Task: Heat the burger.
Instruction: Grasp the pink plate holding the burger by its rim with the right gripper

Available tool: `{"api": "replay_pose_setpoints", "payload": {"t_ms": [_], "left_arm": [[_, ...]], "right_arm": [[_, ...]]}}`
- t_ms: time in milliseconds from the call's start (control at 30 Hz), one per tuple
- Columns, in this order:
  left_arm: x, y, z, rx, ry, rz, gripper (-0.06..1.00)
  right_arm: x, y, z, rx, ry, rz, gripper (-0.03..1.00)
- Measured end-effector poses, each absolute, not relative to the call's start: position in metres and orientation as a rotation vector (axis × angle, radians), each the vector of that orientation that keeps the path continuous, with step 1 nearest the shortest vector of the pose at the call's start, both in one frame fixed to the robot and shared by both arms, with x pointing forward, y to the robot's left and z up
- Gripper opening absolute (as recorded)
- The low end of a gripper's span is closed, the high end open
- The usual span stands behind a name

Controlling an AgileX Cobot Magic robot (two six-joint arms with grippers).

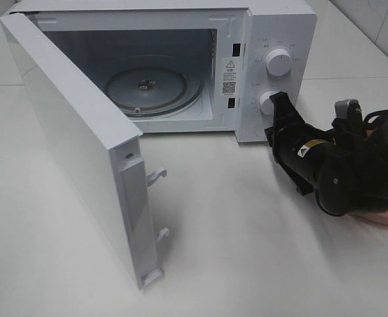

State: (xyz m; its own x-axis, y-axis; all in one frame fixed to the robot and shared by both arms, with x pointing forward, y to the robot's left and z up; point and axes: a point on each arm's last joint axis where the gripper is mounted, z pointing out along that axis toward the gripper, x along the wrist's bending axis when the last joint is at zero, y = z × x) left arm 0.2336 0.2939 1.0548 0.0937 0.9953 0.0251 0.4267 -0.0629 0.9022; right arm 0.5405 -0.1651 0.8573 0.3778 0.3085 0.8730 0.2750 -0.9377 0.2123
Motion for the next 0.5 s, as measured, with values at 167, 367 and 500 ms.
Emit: {"api": "replay_pose_setpoints", "payload": {"t_ms": [167,367,500], "left_arm": [[0.234,0.294,1.055,1.603,1.436,0.934,0.00],[0.234,0.294,1.055,1.603,1.436,0.934,0.00],[0.234,0.294,1.055,1.603,1.436,0.934,0.00]], "right_arm": [[0.530,-0.169,0.860,2.549,0.608,1.677,0.08],[0.524,-0.165,0.862,2.497,0.755,1.739,0.10],[0.524,-0.160,0.865,2.397,0.909,1.773,0.13]]}}
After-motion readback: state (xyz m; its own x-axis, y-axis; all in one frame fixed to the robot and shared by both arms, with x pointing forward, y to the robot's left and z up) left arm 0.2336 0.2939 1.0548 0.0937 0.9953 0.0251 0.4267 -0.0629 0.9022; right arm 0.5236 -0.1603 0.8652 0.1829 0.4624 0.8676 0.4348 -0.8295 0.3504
